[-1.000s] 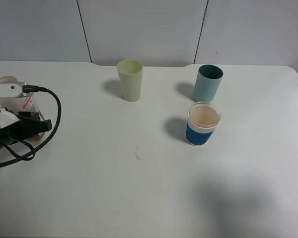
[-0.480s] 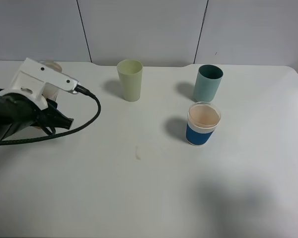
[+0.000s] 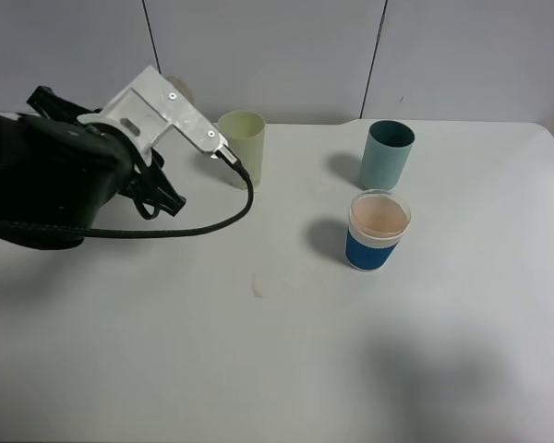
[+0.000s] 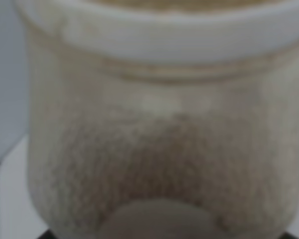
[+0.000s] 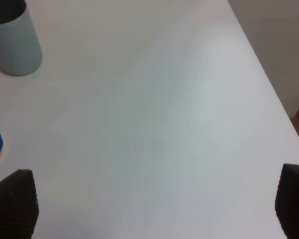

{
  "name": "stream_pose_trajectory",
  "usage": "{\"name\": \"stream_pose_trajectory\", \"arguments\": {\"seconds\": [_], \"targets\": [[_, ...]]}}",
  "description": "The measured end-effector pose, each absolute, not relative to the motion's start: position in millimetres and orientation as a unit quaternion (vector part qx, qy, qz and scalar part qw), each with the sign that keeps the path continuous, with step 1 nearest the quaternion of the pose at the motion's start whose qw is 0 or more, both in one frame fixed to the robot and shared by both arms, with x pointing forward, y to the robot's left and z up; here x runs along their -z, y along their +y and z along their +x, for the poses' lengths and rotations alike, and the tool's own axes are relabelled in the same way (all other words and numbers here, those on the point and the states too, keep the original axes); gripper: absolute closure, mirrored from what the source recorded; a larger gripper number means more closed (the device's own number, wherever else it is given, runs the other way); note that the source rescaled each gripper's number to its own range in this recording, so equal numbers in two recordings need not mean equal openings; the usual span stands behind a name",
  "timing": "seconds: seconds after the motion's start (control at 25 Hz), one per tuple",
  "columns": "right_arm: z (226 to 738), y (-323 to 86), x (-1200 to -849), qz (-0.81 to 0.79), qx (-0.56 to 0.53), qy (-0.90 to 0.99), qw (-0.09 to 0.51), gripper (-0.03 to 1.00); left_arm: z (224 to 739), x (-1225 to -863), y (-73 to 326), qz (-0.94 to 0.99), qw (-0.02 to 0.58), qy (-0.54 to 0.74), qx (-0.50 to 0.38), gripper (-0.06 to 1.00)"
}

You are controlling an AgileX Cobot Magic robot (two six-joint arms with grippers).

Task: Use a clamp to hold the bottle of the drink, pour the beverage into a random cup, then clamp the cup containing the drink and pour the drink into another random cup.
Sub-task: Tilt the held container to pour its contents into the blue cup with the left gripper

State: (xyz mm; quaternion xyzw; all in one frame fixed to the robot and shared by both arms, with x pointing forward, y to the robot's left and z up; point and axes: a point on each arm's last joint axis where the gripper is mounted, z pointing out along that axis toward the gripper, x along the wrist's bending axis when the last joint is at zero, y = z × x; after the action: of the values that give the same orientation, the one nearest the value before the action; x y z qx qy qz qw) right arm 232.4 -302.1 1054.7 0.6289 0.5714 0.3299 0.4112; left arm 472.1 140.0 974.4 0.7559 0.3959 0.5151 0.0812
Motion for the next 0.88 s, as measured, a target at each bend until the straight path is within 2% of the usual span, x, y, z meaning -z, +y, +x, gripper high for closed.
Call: {"name": "stream_pose_trajectory", "arguments": {"seconds": [0.44, 0.88], "targets": [[232.4, -302.1, -1054.7, 0.629, -0.330, 0.571, 0.411, 0.12, 484.4, -965.8, 80.4, 0.788, 0.075, 0.317, -0.522, 0.89], [232.4, -302.2, -1054.8, 0.633, -0.332, 0.567, 0.409, 0.12, 490.0, -953.6, 39.9, 0.805, 0.077, 0.268, -0.524, 0.89]]}}
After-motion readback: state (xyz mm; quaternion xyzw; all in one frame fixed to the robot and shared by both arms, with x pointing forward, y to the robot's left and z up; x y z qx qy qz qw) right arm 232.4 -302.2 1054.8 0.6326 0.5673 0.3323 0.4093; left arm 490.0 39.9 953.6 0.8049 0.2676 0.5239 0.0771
